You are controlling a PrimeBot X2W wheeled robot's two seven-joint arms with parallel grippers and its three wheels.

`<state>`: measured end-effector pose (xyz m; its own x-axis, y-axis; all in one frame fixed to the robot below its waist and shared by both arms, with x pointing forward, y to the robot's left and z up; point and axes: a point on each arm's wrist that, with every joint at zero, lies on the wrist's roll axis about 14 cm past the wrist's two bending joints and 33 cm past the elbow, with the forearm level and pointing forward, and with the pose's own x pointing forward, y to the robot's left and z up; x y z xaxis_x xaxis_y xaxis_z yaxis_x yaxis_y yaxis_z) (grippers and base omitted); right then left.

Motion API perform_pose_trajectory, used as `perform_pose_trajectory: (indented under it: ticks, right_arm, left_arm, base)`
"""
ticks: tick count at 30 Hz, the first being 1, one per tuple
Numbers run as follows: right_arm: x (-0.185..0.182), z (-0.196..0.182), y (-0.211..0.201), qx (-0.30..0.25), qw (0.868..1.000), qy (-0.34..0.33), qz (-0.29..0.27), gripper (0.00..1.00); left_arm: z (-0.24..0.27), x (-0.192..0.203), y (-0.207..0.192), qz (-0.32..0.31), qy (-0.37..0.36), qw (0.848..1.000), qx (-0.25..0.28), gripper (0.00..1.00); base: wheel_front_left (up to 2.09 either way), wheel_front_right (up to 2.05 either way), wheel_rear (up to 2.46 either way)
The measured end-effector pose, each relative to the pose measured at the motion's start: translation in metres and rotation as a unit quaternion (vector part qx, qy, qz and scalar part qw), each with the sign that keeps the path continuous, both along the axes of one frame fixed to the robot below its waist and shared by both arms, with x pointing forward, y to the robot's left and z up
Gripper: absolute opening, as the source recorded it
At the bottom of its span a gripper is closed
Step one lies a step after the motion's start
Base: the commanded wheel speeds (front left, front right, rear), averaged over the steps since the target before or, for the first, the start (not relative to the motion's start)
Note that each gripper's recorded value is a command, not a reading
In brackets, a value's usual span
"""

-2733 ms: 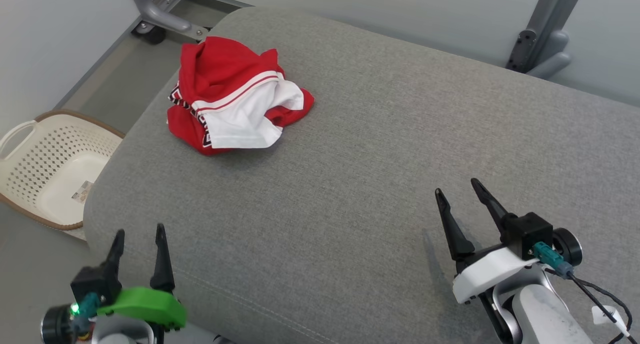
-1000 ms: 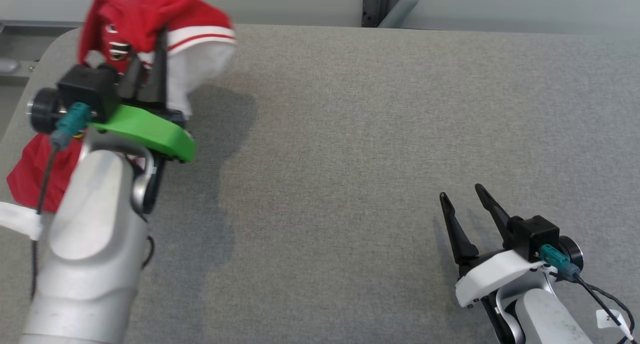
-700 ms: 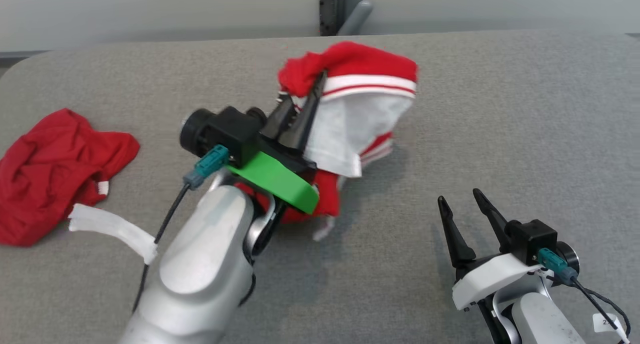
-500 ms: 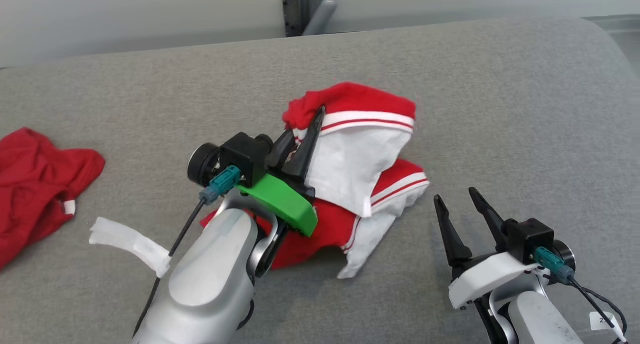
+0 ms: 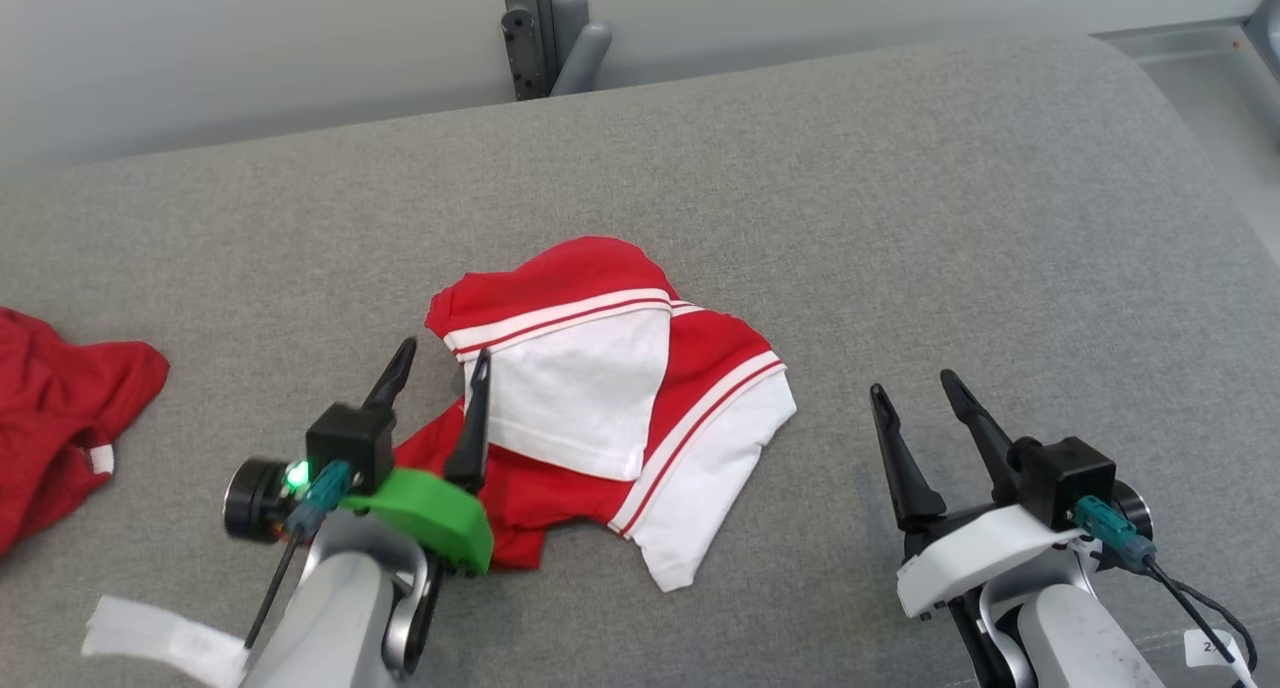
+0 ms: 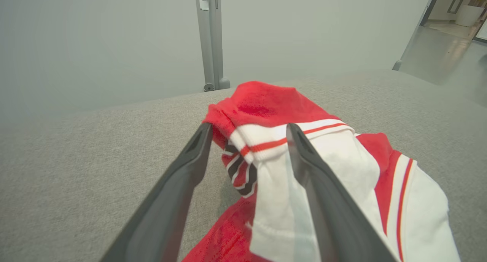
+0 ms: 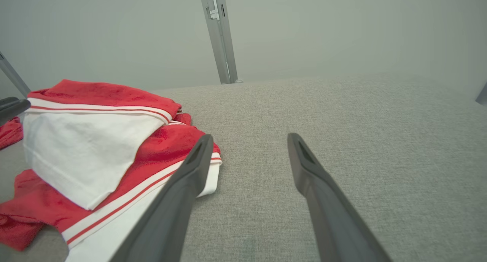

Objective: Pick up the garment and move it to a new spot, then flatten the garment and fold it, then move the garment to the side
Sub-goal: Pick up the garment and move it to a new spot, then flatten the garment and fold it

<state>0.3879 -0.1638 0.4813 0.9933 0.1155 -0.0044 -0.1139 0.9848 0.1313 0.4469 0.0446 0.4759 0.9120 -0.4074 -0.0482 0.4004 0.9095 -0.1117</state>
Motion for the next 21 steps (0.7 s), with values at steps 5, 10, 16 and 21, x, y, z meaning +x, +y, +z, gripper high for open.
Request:
perform_pose_trajectory:
  ticks: [5, 10, 16, 21]
  right_arm:
    - [-0.007, 0.013, 0.008, 0.004, 1.0, -0.019, 0.01, 1.0]
    - [-0.017, 0.021, 0.015, 0.007, 0.999, -0.03, 0.018, 1.0]
    - [-0.019, 0.019, 0.027, 0.007, 0.999, -0.028, 0.036, 1.0]
    - [-0.016, 0.009, 0.053, 0.007, 0.997, -0.013, 0.079, 1.0]
  left_arm:
    - [0.0, -0.026, 0.045, 0.063, -0.008, 0.998, 0.005, 1.0]
    - [0.007, -0.056, 0.084, 0.135, -0.022, 0.991, -0.005, 1.0]
    - [0.0, -0.083, 0.102, 0.157, -0.015, 0.987, 0.0, 1.0]
    - [-0.003, -0.088, 0.106, 0.16, -0.011, 0.987, -0.001, 1.0]
  base:
    - [0.0, 0.0, 0.0]
    - [0.0, 0.0, 0.0]
    - [0.0, 0.0, 0.0]
    - [0.0, 0.0, 0.0]
